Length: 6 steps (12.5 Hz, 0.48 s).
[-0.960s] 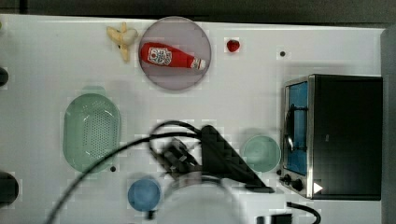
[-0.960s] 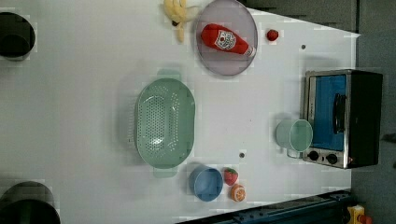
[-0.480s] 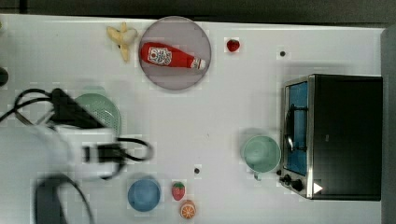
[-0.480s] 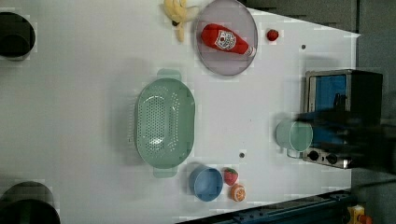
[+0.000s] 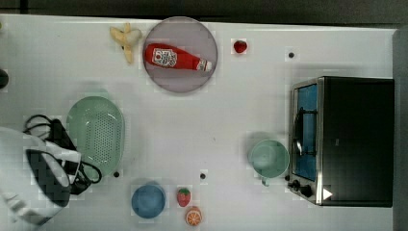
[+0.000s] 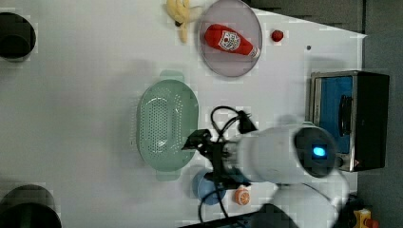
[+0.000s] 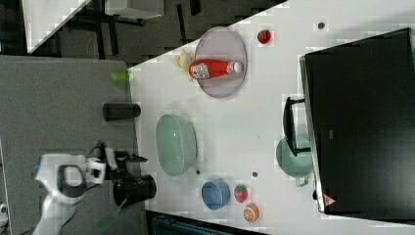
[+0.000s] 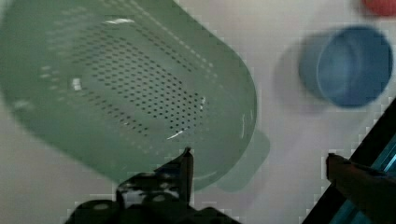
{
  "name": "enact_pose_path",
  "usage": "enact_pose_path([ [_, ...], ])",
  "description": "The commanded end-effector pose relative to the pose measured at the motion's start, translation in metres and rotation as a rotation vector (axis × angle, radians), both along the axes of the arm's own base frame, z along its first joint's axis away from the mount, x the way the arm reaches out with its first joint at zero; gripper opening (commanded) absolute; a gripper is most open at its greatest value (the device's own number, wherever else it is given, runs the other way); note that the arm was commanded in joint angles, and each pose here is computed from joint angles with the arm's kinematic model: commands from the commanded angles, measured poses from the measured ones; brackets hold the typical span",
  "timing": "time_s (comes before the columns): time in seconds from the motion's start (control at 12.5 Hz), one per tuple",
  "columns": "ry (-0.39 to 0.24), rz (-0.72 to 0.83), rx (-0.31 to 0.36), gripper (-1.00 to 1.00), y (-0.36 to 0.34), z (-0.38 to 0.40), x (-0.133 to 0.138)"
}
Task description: Drag strainer left to right.
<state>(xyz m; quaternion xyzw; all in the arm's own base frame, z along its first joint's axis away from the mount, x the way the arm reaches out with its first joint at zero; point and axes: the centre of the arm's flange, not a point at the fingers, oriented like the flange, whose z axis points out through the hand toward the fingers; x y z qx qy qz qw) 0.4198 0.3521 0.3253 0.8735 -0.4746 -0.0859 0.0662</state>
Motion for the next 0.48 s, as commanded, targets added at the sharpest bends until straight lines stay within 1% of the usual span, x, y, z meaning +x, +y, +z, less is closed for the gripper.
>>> enact_pose_path([
  [0.08,-0.089,-0.418,0.016,1.00,-0.029,-0.007,0.037],
  [0.32,-0.069,-0.544,0.053,1.00,-0.031,-0.063,0.042],
  [0.48,-0.085,-0.535,0.080,1.00,-0.032,-0.093,0.042],
])
